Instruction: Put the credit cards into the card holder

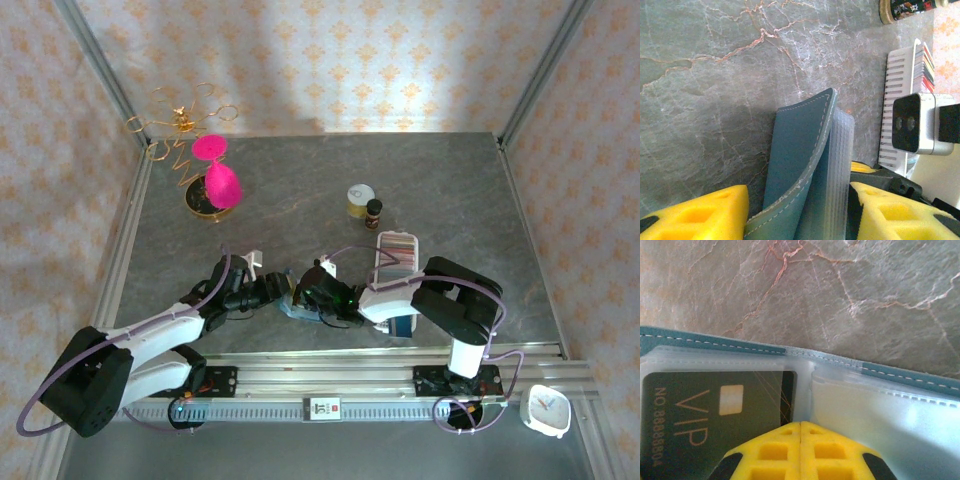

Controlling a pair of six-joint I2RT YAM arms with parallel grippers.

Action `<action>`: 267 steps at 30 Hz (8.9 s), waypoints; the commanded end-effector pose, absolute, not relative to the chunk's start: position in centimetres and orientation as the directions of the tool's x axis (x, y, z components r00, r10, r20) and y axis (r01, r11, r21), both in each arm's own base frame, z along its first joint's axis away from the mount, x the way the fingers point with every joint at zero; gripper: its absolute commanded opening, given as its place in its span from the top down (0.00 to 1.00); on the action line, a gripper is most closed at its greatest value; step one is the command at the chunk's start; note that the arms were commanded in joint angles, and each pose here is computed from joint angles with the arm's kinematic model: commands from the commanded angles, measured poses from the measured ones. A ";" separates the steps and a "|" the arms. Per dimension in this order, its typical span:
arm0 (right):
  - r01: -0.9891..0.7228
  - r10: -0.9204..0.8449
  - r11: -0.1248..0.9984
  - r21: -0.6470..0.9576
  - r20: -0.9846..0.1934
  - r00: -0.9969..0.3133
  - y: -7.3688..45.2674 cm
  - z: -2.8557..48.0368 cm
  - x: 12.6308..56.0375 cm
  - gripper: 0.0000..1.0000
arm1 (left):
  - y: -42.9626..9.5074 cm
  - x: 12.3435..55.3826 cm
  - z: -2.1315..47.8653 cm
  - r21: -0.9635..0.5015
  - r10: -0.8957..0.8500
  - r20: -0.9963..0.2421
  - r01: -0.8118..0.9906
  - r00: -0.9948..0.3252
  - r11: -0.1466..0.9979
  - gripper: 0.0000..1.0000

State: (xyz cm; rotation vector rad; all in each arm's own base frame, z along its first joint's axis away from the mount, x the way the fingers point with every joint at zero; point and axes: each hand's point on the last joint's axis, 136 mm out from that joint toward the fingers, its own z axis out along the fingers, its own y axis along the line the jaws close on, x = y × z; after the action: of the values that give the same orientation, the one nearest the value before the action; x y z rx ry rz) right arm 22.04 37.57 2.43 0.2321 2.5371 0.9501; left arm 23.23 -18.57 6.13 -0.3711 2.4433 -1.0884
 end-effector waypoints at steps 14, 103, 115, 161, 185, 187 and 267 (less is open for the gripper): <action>0.050 0.268 0.838 0.544 -0.329 -0.906 34.4 -0.9 21.2 1.00 | -19.3 25.0 7.5 -0.635 -0.227 -0.419 0.105 -0.879 0.765 0.51; 0.069 0.282 0.896 0.439 -0.442 -0.852 28.7 5.1 20.9 1.00 | -21.0 23.9 8.2 -0.660 -0.211 -0.333 0.067 -0.919 0.749 0.55; 0.078 0.300 0.887 0.455 -0.440 -0.847 28.5 4.7 20.9 1.00 | -25.0 23.0 6.5 -0.686 -0.171 -0.280 0.072 -0.945 0.724 0.60; -0.072 0.181 0.807 0.586 -0.362 -0.914 36.4 5.4 20.9 1.00 | -20.8 20.6 1.8 -0.650 -0.313 -0.273 -0.065 -0.909 0.757 1.00; 0.004 0.137 0.896 0.443 -0.269 -0.953 33.4 -0.6 18.3 1.00 | -18.9 21.4 3.1 -0.655 -0.419 -0.329 -0.115 -0.846 0.747 1.00; -0.006 0.117 0.909 0.416 -0.269 -0.956 33.2 -1.0 18.0 1.00 | -18.2 21.5 2.9 -0.630 -0.432 -0.342 -0.137 -0.835 0.764 1.00; 0.058 0.202 0.893 0.447 -0.282 -0.938 34.0 -0.8 19.7 1.00 | -19.6 18.6 0.3 -0.639 -0.315 -0.237 -0.097 -0.919 0.763 1.00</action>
State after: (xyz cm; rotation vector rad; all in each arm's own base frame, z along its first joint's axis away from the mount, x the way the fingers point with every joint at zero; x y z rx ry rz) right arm 20.90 37.13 3.88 0.1930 2.5868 0.8968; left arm 20.97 -19.97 2.62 -0.3533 2.4943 -0.9775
